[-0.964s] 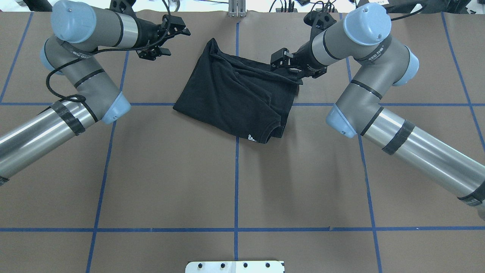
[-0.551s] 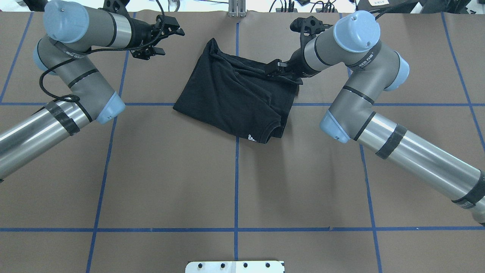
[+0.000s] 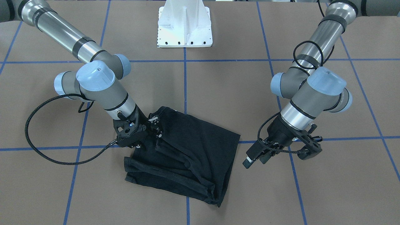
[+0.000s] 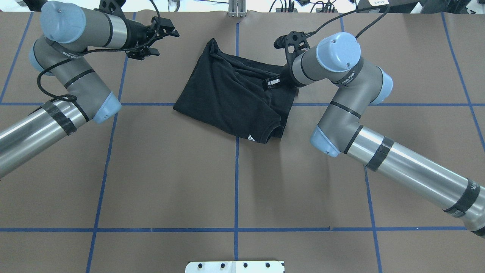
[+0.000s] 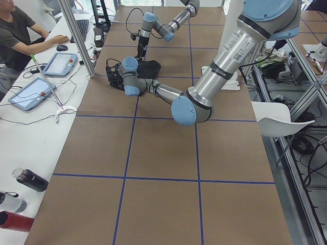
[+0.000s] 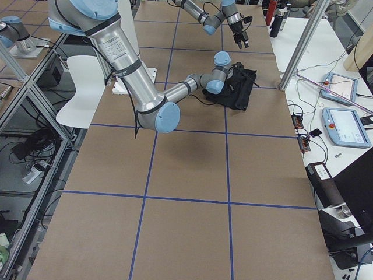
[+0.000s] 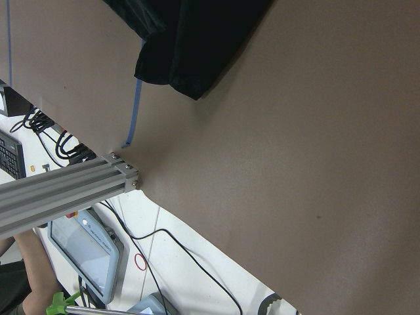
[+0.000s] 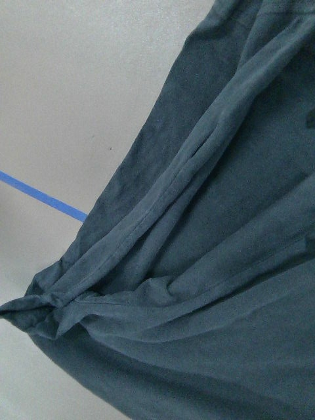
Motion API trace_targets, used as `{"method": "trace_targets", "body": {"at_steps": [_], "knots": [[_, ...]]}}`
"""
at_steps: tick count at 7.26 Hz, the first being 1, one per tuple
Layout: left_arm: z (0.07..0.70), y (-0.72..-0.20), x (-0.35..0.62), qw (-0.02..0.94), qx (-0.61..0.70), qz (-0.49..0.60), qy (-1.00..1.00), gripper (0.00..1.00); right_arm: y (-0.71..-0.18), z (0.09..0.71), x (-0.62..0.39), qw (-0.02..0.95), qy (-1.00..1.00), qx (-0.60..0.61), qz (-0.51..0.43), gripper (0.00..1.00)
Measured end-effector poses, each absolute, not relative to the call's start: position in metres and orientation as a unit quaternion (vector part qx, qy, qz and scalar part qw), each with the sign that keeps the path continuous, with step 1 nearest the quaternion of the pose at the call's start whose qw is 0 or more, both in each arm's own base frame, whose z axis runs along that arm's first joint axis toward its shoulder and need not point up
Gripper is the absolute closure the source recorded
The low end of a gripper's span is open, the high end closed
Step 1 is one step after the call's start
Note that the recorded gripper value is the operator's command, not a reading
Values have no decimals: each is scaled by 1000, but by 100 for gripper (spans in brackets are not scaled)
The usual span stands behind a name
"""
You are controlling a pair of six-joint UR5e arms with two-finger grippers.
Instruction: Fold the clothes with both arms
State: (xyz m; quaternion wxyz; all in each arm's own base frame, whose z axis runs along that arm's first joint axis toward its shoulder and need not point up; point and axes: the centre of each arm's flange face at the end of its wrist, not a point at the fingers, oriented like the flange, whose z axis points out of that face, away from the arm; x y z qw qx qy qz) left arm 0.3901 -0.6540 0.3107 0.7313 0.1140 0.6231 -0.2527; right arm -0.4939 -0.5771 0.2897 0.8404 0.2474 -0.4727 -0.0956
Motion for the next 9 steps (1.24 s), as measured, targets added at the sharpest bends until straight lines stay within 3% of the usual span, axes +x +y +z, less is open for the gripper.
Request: {"method": "trace_targets", "body": {"at_steps": [7,9], "knots": [[333,-657,381,741,108,-254,613,0,-578,292,-533,851,-435,276,-106,46],[334,-658,378,741,106,-253,613,0,-577,294,-537,852,-433,275,-108,55]]}}
